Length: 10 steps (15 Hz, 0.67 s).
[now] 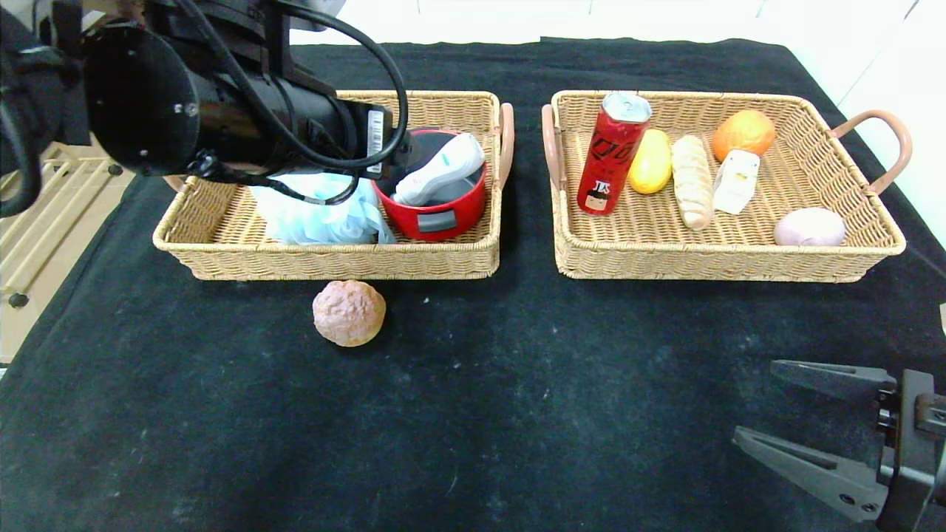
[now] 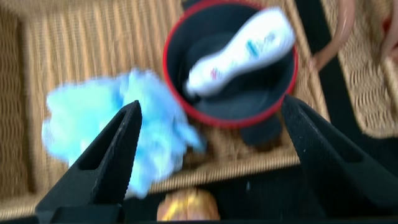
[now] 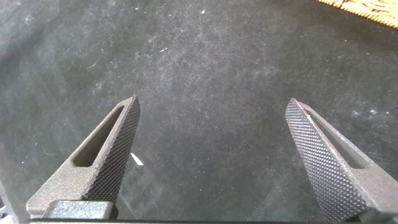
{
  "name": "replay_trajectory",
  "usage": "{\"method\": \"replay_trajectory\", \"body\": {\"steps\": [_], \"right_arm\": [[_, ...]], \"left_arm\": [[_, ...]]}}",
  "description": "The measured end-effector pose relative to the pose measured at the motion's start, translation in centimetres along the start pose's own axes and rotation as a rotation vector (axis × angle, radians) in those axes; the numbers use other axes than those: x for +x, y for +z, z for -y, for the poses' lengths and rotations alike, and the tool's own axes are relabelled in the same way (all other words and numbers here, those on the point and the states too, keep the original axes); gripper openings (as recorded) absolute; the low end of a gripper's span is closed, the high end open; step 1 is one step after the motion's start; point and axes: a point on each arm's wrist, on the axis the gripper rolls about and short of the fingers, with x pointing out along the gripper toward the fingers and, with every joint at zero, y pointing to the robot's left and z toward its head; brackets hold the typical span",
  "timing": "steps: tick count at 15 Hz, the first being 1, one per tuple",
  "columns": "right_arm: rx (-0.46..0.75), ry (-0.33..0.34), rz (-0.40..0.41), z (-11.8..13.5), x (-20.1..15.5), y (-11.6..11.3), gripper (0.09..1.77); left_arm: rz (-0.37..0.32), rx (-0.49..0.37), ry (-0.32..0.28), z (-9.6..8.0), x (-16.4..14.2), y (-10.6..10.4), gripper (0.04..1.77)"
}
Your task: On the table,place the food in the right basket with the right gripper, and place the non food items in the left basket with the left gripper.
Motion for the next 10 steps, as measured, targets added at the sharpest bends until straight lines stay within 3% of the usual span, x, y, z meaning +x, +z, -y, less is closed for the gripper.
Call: {"method": "replay_trajectory", "body": {"steps": [4, 10], "right_arm": [[-0.003, 0.014, -0.003, -0.3, 0.0, -0.1, 1.71], [-0.001, 0.015, -0.007, -0.3, 0.0, -0.2, 1.71]], "left_arm": [[-0.103, -0.076, 0.008, -0.9, -2.5, -1.3, 1.66], [-0.204, -0.088, 0.004, -1.7, -4.7, -4.8, 1.69]]}}
